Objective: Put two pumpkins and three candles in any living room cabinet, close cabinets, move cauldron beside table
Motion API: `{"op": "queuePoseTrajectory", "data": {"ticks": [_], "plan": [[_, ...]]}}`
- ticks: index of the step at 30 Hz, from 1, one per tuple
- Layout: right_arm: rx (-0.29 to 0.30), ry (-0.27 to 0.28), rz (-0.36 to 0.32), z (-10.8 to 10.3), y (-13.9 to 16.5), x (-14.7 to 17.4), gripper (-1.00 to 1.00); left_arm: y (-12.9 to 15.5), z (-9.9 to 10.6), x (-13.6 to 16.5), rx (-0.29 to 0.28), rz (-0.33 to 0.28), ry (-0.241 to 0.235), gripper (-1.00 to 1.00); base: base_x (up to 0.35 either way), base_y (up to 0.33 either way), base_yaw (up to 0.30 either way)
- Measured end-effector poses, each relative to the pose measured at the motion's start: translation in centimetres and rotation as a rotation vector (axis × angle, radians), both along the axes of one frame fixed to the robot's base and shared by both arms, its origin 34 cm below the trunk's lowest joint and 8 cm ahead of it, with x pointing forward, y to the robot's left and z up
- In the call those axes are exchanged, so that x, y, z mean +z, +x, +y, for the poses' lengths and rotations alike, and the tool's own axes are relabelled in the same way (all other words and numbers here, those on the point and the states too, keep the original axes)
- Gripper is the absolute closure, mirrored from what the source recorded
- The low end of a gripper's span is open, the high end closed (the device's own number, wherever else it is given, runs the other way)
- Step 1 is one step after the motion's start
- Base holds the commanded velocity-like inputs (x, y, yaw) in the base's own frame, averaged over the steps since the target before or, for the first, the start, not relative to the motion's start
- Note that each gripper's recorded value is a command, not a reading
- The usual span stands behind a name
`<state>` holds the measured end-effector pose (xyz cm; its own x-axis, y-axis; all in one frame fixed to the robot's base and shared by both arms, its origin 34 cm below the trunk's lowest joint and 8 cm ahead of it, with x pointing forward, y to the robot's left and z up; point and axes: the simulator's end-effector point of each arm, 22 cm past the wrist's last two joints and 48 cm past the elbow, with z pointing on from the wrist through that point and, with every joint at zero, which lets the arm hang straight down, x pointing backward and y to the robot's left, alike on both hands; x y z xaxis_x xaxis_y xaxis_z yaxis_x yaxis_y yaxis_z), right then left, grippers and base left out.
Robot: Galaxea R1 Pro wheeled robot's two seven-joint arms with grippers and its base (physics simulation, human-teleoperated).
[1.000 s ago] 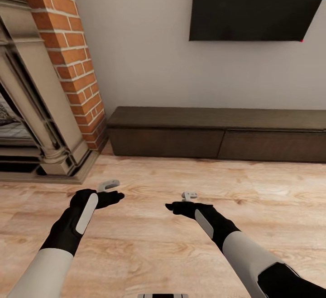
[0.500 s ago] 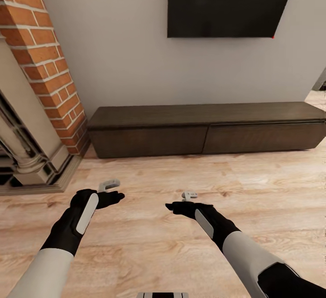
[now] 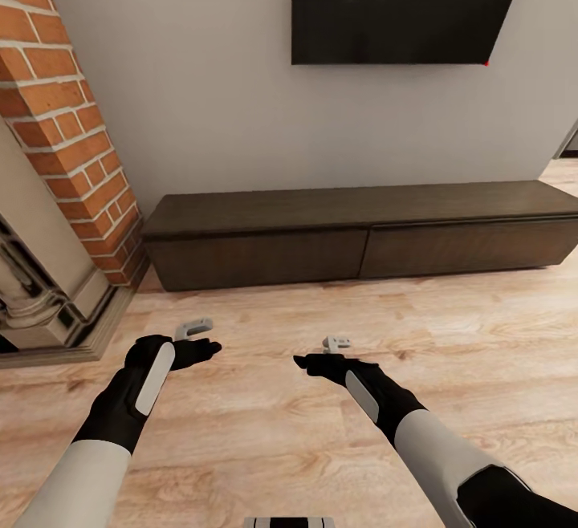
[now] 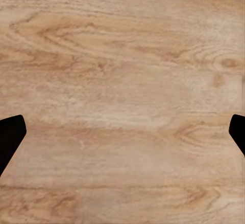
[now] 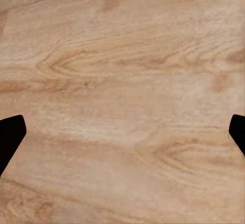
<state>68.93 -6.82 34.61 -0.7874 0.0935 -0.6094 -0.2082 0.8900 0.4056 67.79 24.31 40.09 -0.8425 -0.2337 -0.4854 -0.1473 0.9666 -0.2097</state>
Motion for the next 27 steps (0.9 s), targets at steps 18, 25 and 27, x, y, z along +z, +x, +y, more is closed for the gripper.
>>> {"op": "queuePoseTrajectory", "data": {"ticks": [18,25,27], "plan": [[-0.022,0.002,-0.003,-0.4,0.3,0.1,-1.00,0.0,0.0,0.0,0.002,0.001,0.002,-1.00,0.292,0.000,0.000],[-0.145,0.060,-0.066,-2.5,2.7,1.6,-1.00,0.0,-0.1,0.0,-0.002,-0.002,-0.005,-1.00,0.043,0.000,0.000],[-0.193,0.064,-0.161,-3.3,4.4,3.1,-1.00,0.1,0.2,0.0,0.001,-0.003,-0.004,-1.00,0.004,0.000,0.000]]}}
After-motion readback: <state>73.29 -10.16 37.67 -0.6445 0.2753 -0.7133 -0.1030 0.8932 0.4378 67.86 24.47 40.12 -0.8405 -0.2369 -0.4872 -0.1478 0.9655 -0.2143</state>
